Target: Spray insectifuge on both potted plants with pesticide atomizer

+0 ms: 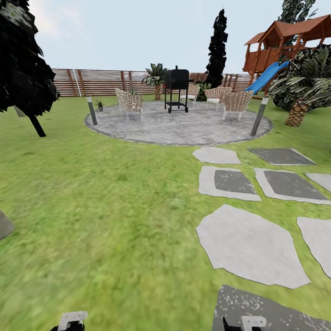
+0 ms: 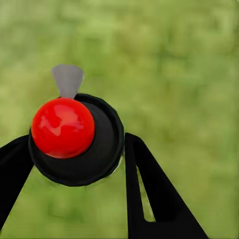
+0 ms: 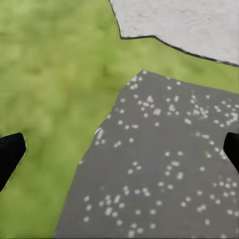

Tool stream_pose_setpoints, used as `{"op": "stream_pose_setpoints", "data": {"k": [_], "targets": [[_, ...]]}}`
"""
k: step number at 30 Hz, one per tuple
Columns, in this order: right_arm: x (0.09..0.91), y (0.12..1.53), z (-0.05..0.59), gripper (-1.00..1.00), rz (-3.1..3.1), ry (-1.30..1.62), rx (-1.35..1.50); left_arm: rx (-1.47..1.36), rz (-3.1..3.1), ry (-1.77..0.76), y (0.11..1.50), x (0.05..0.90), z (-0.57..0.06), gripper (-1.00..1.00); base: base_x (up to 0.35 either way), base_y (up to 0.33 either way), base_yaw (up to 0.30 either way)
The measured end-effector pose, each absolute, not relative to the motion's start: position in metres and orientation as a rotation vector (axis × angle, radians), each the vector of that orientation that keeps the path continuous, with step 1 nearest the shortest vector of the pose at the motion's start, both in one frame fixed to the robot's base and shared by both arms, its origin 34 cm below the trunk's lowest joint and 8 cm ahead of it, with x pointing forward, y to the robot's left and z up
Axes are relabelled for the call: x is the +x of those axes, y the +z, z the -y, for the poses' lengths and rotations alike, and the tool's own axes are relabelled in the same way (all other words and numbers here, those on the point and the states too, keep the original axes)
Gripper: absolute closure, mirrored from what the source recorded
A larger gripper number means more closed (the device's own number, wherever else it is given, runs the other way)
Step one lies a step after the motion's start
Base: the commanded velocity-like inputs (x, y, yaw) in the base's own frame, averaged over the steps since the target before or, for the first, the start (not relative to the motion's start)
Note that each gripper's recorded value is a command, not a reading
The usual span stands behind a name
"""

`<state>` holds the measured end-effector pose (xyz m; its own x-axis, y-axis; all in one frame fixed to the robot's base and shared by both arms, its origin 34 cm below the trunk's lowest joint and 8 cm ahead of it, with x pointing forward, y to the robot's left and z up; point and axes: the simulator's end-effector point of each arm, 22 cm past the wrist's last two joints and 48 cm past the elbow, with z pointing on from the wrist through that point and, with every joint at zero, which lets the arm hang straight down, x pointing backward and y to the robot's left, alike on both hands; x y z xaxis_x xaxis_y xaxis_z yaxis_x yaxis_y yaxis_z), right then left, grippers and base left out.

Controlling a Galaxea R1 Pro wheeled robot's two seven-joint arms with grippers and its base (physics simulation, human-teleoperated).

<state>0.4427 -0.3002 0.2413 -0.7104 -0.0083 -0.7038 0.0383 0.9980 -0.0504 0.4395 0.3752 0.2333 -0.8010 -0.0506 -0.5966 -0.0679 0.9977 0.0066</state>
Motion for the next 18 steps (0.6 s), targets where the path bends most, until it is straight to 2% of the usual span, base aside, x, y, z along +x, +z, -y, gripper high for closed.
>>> {"op": "stream_pose_setpoints", "data": {"k": [9,18], "targets": [[0.434,0.234,0.271,-1.0,-2.384,-0.014,0.03,-0.082,-2.501,0.036,0.233,0.44,-0.375,1.0,0.339,0.0,0.0],[0.433,0.234,0.272,-1.0,-2.385,-0.019,0.033,-0.082,-2.503,0.035,0.233,0.439,-0.374,1.0,0.339,0.0,0.0]]}}
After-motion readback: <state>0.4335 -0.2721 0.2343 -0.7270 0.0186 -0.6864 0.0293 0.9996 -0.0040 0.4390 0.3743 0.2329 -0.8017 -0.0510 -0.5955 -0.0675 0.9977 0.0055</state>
